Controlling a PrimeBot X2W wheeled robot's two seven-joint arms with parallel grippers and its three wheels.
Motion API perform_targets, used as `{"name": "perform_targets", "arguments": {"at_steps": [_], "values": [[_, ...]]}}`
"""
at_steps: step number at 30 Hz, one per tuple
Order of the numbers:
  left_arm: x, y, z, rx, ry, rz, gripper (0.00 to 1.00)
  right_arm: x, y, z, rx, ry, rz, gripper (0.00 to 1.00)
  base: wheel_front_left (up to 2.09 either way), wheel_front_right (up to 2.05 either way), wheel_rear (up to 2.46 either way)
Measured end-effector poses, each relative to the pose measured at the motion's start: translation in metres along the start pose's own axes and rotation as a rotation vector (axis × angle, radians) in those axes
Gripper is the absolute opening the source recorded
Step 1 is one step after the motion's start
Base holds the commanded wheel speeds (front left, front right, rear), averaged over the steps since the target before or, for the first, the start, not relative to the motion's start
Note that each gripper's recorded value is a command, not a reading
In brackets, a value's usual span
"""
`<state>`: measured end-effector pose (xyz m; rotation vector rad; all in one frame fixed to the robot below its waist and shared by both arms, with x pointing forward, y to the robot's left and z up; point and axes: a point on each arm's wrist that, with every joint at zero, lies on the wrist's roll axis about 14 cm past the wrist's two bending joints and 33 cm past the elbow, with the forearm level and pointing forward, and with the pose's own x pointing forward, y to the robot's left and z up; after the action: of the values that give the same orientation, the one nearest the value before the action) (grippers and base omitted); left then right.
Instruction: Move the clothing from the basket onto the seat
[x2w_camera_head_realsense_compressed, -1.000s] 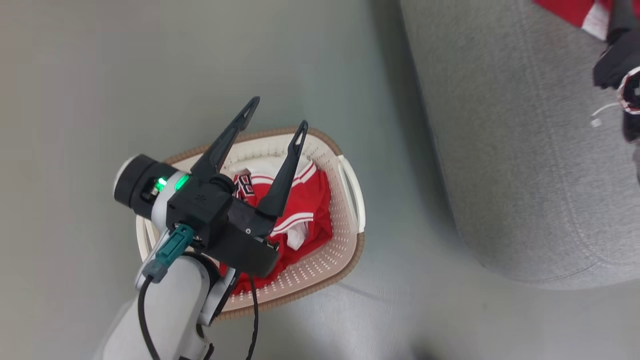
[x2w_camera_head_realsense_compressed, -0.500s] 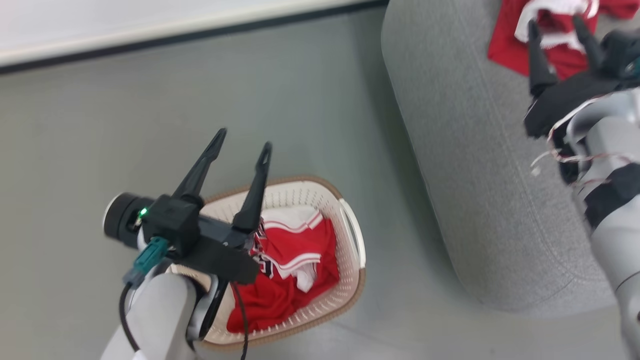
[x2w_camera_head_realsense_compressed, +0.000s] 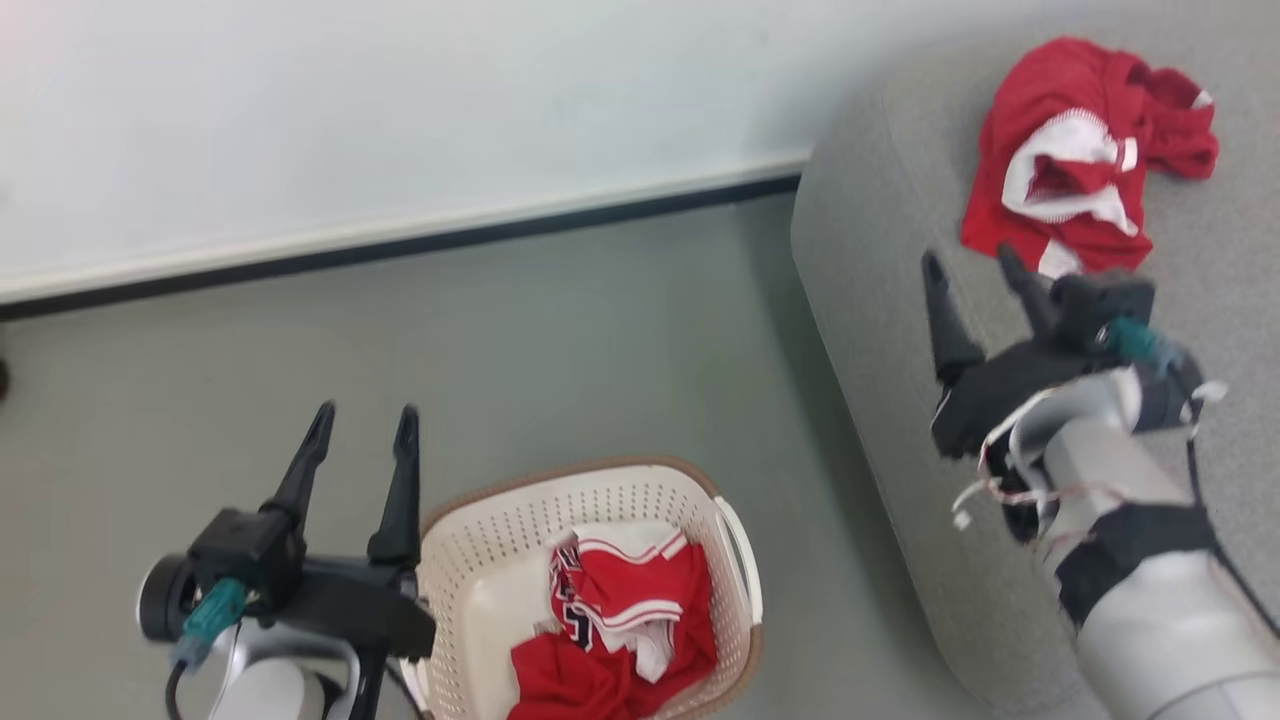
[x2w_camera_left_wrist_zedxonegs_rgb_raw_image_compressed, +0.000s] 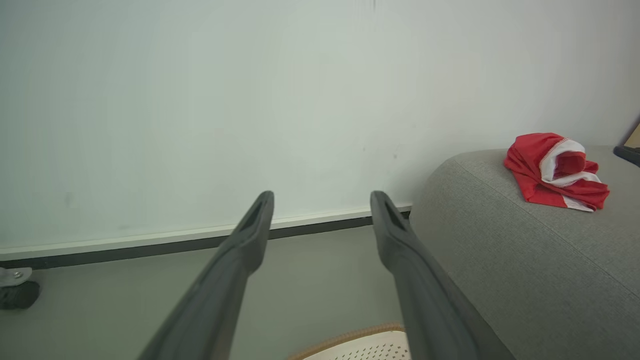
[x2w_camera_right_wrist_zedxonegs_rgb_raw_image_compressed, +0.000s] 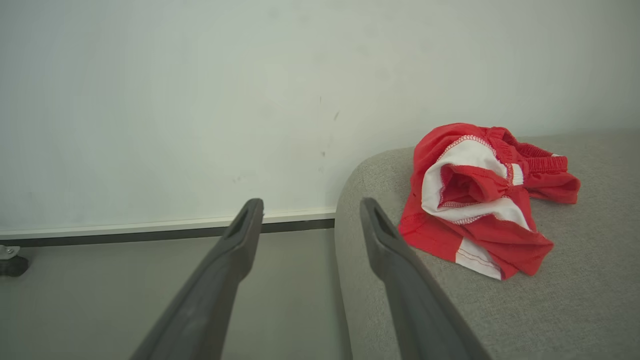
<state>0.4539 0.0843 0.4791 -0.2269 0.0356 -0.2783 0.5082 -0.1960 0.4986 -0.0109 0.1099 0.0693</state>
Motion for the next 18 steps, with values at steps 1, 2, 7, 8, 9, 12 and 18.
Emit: {"name": "perform_targets", "arguments": {"at_steps": [1,2,7,8,9,12,18], "values": [[-0.006,0.004,0.002,0.005,-0.004,0.015,1.00,-0.005,0.005,-0.002,0.007,0.000,0.007,1.00,0.00,0.00,0.00],[-0.012,0.008,0.003,0.010,-0.003,0.028,1.00,-0.011,0.009,-0.003,0.014,-0.001,0.011,1.00,0.00,0.00,0.00],[-0.042,0.026,0.007,0.015,-0.001,0.098,1.00,-0.037,0.025,-0.003,0.035,-0.025,0.033,1.00,0.00,0.00,0.00],[-0.048,0.029,0.008,0.020,-0.001,0.109,1.00,-0.042,0.028,-0.002,0.037,-0.034,0.038,1.00,0.00,0.00,0.00],[-0.055,0.032,0.008,0.024,0.000,0.125,1.00,-0.048,0.031,-0.001,0.034,-0.043,0.042,1.00,0.00,0.00,0.00],[-0.076,0.039,0.009,0.024,-0.004,0.157,1.00,-0.064,0.042,0.002,0.036,-0.072,0.058,1.00,0.00,0.00,0.00],[-0.100,0.043,0.019,0.034,-0.035,0.187,1.00,-0.091,0.056,0.014,0.060,-0.147,0.072,1.00,0.00,0.00,0.00]]}}
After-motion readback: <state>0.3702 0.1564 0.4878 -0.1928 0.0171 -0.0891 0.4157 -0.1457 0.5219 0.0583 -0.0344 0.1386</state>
